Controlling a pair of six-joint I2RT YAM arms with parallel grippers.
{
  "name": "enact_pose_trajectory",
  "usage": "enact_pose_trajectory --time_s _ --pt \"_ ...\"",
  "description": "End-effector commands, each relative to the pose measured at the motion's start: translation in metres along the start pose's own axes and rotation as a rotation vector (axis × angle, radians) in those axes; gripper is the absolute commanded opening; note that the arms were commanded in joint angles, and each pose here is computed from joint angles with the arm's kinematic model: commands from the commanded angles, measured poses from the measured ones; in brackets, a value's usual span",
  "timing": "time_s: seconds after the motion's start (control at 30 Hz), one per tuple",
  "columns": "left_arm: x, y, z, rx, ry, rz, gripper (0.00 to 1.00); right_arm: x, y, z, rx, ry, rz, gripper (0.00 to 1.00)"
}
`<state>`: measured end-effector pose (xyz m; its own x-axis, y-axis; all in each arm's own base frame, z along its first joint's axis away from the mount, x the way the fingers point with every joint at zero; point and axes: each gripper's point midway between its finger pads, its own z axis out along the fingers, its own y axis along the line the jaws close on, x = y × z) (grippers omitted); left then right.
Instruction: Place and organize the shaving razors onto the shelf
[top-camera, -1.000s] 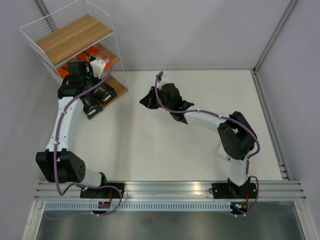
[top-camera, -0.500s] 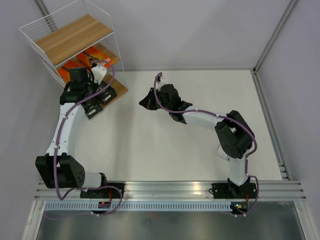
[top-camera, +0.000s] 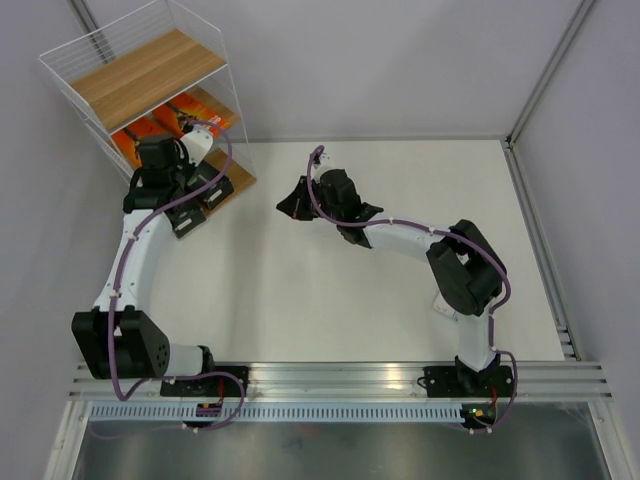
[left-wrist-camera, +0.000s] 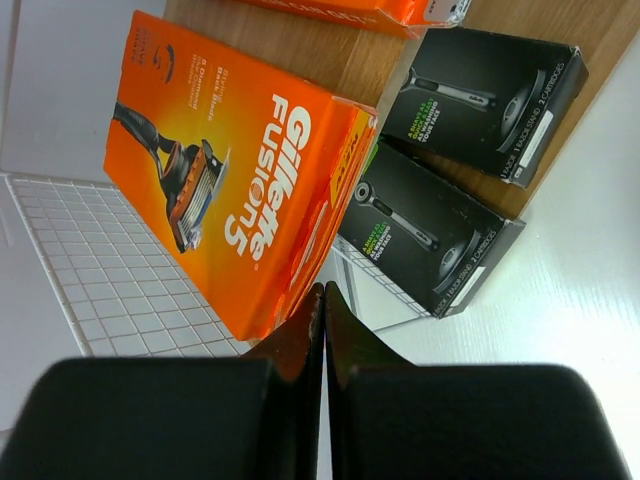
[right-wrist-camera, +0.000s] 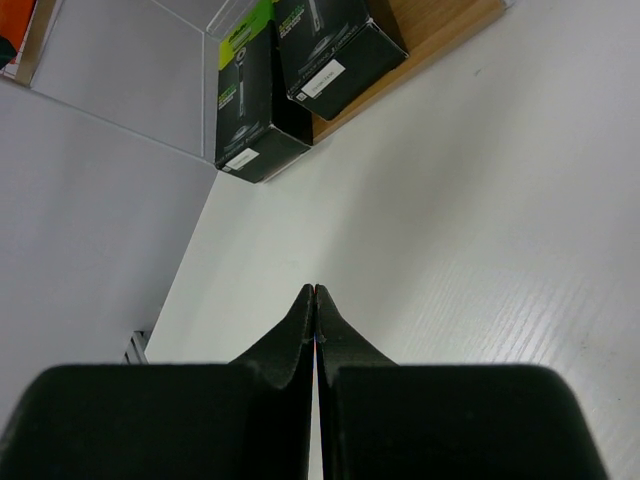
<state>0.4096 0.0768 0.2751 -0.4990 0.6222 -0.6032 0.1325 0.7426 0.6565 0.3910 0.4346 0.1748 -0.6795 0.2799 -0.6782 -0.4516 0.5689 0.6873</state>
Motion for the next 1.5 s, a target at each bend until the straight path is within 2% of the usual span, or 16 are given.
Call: enact_pose_trajectory --time_s 0.0,0.33,0.43,0.53,0.57,0.6,0.63,0.67,0.73,0.77,0.87,0.93,0.97,1.13,1.33,1.47 --pt "-0.015 0.016 -0.011 -0.053 -0.067 0.011 0.02 -0.017 0.015 0.003 -0.051 -0.039 -0.004 0.01" --pt "-0.057 -0.024 -0.057 0.236 -0.248 -0.142 0.04 -0.016 0.016 -0.002 -0.051 -0.031 -0.01 0.01" --pt "-0.086 -0.044 -0.081 0.354 -0.328 -0.267 0.18 -0.022 0.016 -0.013 -0.028 -0.036 -0.035 0.0" --pt "-0.118 -0.064 -0.109 0.522 -0.41 -0.433 0.4 -0.045 0.003 -0.036 0.016 -0.061 -0.039 0.01" --pt "-0.126 -0.07 -0.116 0.572 -0.426 -0.475 0.58 -0.051 -0.004 -0.045 0.037 -0.068 -0.043 0.02" --pt "-0.136 -0.084 -0.126 0.655 -0.447 -0.507 0.64 -0.053 -0.018 -0.056 0.089 -0.055 -0.039 0.03" --pt "-0.14 -0.094 -0.126 0.7 -0.409 -0.626 0.79 -0.063 -0.027 -0.077 0.134 -0.079 -0.062 0.06" --pt "-0.147 -0.096 -0.124 0.709 -0.416 -0.685 0.99 -0.078 -0.052 -0.096 0.203 -0.109 -0.06 0.22" --pt "-0.145 -0.123 -0.117 0.786 -0.341 -0.812 1.0 -0.087 -0.087 -0.146 0.368 -0.154 -0.069 0.45" --pt "-0.15 -0.126 -0.115 0.792 -0.357 -0.842 1.0 -0.1 -0.113 -0.173 0.456 -0.186 -0.078 0.65" --pt "-0.155 -0.169 -0.117 0.829 -0.338 -0.822 1.0 -0.106 -0.164 -0.264 0.75 -0.233 -0.087 0.98" --pt "-0.158 -0.195 -0.124 0.855 -0.326 -0.769 1.0 -0.114 -0.179 -0.319 0.894 -0.288 -0.056 0.98" --pt "-0.158 -0.21 -0.126 0.869 -0.309 -0.747 1.0 -0.099 -0.191 -0.344 0.991 -0.249 -0.024 0.98" --pt "-0.147 -0.261 -0.127 0.866 -0.196 -0.828 1.0 -0.058 -0.234 -0.444 1.267 -0.275 0.198 0.98" --pt "-0.139 -0.298 -0.137 0.967 -0.167 -0.844 1.0 0.007 -0.256 -0.463 1.278 -0.224 0.409 0.98" --pt "-0.128 -0.31 -0.138 1.006 -0.136 -0.817 1.0 0.003 -0.257 -0.44 1.157 -0.291 0.471 0.98"
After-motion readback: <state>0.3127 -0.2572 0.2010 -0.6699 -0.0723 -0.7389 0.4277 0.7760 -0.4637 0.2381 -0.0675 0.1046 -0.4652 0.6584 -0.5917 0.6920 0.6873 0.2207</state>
